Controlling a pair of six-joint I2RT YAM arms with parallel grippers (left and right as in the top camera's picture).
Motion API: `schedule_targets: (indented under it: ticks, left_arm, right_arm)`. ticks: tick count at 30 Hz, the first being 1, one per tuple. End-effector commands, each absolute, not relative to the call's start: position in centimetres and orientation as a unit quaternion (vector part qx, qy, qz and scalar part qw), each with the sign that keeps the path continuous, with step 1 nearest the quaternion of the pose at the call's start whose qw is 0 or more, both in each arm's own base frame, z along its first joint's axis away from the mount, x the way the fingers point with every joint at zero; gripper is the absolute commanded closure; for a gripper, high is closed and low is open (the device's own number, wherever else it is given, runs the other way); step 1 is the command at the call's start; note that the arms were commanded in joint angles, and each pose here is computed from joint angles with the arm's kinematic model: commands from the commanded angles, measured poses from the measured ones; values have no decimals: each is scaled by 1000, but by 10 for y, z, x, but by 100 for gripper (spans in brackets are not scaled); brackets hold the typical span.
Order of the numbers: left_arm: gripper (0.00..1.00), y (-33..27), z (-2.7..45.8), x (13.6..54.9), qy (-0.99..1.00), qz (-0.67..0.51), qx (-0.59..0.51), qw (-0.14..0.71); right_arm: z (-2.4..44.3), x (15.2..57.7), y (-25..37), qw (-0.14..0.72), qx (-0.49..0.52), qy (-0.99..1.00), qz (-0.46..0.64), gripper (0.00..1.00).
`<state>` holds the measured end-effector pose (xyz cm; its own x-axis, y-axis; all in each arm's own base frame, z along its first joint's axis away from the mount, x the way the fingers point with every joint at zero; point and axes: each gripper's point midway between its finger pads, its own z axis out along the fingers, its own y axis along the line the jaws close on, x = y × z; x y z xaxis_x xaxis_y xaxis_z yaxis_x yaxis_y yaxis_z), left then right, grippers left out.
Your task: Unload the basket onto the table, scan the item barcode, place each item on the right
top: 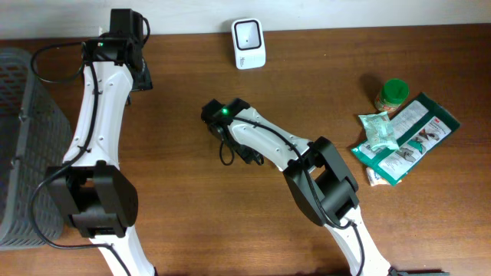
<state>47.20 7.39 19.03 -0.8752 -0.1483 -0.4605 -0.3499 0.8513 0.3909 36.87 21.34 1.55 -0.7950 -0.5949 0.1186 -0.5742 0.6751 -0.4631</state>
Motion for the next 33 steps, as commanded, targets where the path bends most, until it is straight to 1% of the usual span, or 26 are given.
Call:
schedule_targets:
  ticks: [1,2,3,4,6,7,11,14,16,18,21,23,24,25,26,28,30,32,33]
  left_arm:
    - [1,74,195,472,938,237,-134,216]
    - [1,74,195,472,938,237,-134,216]
    - [1,74,195,472,938,237,-134,216]
    - [1,74,195,472,938,237,-134,216]
    - [1,74,195,472,938,237,-134,216]
    - [1,74,195,472,938,237,-134,216]
    - [1,74,195,472,938,237,-134,216]
    - [1,74,195,472,938,237,-134,216]
    - [1,74,195,472,938,237,-134,216]
    - [1,74,195,472,938,237,-134,216]
    - [1,74,195,472,938,237,-134,216]
    - [1,74,195,472,938,237,-134,216]
    - [1,74,195,472,938,237,-134,216]
    - [1,74,195,472,938,237,-134,216]
    - [1,74,195,472,938,237,-134,216]
    - [1,74,195,472,938,237,-134,216]
    - [1,74,195,472,938,237,-134,216]
    - [1,74,195,472,938,237,-134,216]
    - [1,74,195,472,938,237,-134,216]
  right_arm:
    - [9,371,206,19,-314,912,-264,82]
    - [9,371,206,19,-314,912,-264,82]
    - [9,371,206,19,-314,912,-264,85]
    - [8,371,206,19,-314,912,-262,96]
    - [12,369,213,15,-313,918,-242,96]
    - [17,367,222,10,-312,926,-214,96]
    - [40,364,262,-9,-340,938,-61,96]
    - [52,346,295,-51,-351,927,123,96]
    - [56,346,305,-67,-326,913,235,96]
    - [49,357,296,-66,-295,912,278,96]
    - [32,375,261,-69,-240,926,284,96]
    - [15,390,227,-70,-204,944,251,81]
    - [9,395,214,-70,-191,952,228,81]
    - [2,398,203,-71,-184,958,207,78]
    - [-3,402,192,-73,-174,962,195,62]
    - [-5,409,178,-66,-163,967,184,51]
    - [-6,415,167,-60,-155,970,177,32]
    - [-7,419,157,-57,-148,972,172,23]
    - [-7,420,152,-54,-157,971,169,22]
